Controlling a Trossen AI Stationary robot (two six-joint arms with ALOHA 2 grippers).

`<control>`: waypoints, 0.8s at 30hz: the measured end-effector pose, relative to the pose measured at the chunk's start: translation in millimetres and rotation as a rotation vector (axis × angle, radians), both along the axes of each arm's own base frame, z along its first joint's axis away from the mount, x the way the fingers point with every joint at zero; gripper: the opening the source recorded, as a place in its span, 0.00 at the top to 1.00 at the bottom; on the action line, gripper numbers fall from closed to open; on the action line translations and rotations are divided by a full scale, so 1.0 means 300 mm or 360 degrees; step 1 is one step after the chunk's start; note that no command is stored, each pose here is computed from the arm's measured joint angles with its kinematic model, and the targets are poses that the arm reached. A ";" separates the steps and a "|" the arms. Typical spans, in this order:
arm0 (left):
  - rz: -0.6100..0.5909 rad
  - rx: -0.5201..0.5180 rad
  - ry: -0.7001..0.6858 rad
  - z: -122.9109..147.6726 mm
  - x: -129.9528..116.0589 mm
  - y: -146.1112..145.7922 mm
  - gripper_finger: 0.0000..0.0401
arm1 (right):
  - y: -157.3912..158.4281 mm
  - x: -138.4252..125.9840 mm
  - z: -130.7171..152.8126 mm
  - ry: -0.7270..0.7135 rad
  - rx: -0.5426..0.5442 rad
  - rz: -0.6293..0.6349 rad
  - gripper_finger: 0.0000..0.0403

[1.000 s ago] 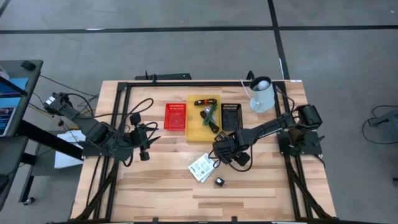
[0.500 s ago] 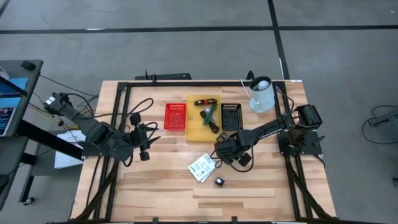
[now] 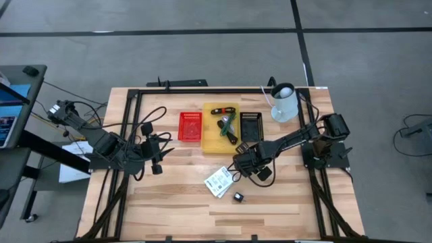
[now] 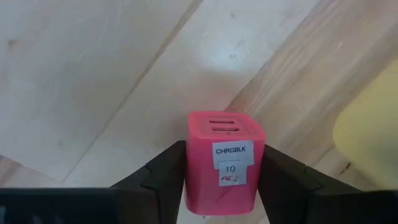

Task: Pick and place items into bin
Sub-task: Put the pink charger adapter in the black bin

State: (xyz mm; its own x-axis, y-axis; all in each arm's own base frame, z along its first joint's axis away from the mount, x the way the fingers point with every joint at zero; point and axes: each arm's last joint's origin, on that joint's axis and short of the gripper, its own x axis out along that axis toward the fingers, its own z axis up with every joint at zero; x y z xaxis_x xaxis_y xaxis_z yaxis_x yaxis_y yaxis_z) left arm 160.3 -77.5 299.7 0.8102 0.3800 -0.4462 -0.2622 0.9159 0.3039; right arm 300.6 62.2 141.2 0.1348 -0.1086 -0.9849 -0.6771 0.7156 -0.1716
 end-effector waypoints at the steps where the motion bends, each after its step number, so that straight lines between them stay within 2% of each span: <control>1: 0.0000 0.0000 0.0000 0.000 0.000 0.000 0.66 | 0.001 0.000 0.000 -0.0002 0.0002 -0.0014 0.59; 6: 0.0000 0.0000 0.0000 0.000 0.000 0.000 0.66 | 0.008 -0.007 -0.001 0.0016 -0.0001 -0.0066 0.61; 12: 0.0000 0.0000 0.0000 0.000 0.000 0.000 0.66 | 0.029 -0.023 0.003 0.0047 -0.0089 -0.0090 0.56; 21: 0.0000 0.0000 0.0000 0.000 0.000 0.000 0.66 | 0.059 -0.004 0.072 0.0054 -0.0143 -0.0157 0.62; 24: 0.0000 0.0000 0.0000 0.000 0.000 0.000 0.66 | 0.056 0.003 0.096 0.0050 -0.0215 -0.0161 0.61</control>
State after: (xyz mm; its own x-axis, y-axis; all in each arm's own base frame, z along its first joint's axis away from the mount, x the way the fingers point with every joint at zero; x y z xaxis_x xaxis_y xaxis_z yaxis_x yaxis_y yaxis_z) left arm 160.3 -77.4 299.8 0.8103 0.3801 -0.4460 -0.2623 0.9159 0.3039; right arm 301.4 79.1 169.9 0.0856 -0.2515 -0.9641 -0.6092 0.7524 -0.2504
